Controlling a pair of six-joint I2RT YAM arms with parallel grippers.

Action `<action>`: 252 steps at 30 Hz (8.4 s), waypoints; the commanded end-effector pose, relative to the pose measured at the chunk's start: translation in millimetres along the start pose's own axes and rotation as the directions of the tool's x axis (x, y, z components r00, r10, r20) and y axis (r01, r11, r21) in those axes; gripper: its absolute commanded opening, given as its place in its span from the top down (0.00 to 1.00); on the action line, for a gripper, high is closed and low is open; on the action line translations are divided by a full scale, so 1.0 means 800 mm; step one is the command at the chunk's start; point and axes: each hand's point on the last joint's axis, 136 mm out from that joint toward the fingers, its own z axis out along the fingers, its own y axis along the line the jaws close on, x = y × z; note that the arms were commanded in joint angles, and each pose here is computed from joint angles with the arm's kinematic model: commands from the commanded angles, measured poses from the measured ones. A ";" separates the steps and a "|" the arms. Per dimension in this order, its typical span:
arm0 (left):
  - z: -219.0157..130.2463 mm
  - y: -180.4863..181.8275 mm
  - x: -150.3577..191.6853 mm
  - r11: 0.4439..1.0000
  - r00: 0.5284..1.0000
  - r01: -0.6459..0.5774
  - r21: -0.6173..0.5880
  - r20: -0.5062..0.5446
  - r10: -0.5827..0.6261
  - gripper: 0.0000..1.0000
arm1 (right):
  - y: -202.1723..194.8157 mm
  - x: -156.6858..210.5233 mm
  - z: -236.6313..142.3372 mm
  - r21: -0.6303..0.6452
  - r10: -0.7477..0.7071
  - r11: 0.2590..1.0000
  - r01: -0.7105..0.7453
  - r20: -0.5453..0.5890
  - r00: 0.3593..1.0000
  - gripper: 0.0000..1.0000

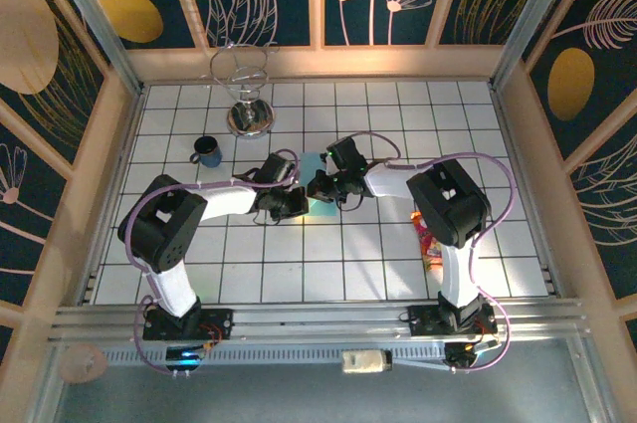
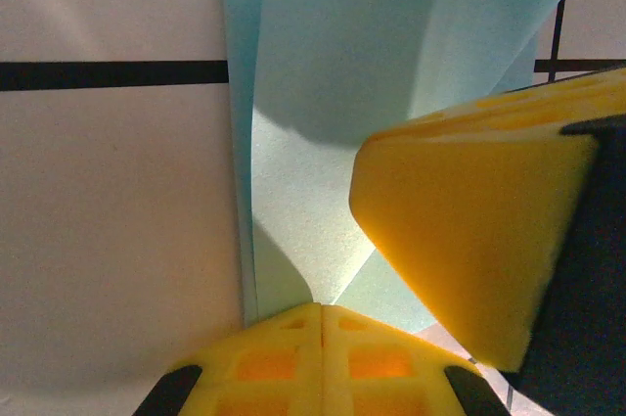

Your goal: Fold a paper plane with a square sheet of paper (pick it up from the middle)

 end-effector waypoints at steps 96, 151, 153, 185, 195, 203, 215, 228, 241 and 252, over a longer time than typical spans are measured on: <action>-0.008 -0.014 -0.093 0.943 0.942 0.258 0.210 0.163 -0.294 0.69 | -0.020 -0.042 -0.025 -0.182 0.323 0.937 -0.299 0.124 0.938 0.85; -0.285 -0.176 -0.083 0.571 0.919 -0.259 0.779 0.380 -0.102 0.63 | 0.196 -0.075 -0.247 -0.634 -0.002 0.736 0.238 0.350 0.937 0.98; -0.282 -0.175 -0.086 0.581 0.921 -0.250 0.774 0.376 -0.105 0.68 | 0.193 -0.074 -0.245 -0.629 -0.003 0.742 0.234 0.346 0.938 0.95; -0.243 0.061 -0.157 0.778 0.849 -0.027 -0.628 0.397 0.350 0.94 | -0.019 -0.169 -0.283 0.006 0.086 0.992 -0.127 0.703 0.706 0.48; -0.173 0.048 -0.156 0.589 0.874 -0.086 -0.803 0.223 0.432 0.97 | -0.060 -0.155 -0.301 0.020 0.140 0.973 -0.228 0.736 0.663 0.48; -0.076 0.019 -0.139 0.655 0.903 -0.170 -0.737 0.150 0.403 0.91 | -0.081 -0.141 -0.310 0.024 0.174 0.957 -0.288 0.748 0.640 0.48; -0.023 -0.061 -0.118 0.930 0.942 -0.219 -0.296 0.182 0.280 0.49 | -0.089 -0.130 -0.281 0.041 0.188 0.955 -0.295 0.686 0.703 0.48; -0.113 -0.003 -0.139 1.000 0.924 0.009 -0.020 0.383 -0.001 0.18 | 0.032 -0.105 -0.110 -0.037 0.077 0.997 -0.068 0.411 0.908 0.66; -0.138 0.084 -0.119 0.977 0.872 0.200 0.076 0.440 -0.213 0.03 | 0.074 -0.077 0.047 -0.053 0.025 0.998 -0.017 0.143 0.989 0.79; -0.131 0.069 -0.124 0.983 0.895 0.148 0.107 0.408 -0.179 0.02 | -0.002 -0.034 0.061 0.122 0.003 0.993 -0.006 0.020 1.000 0.79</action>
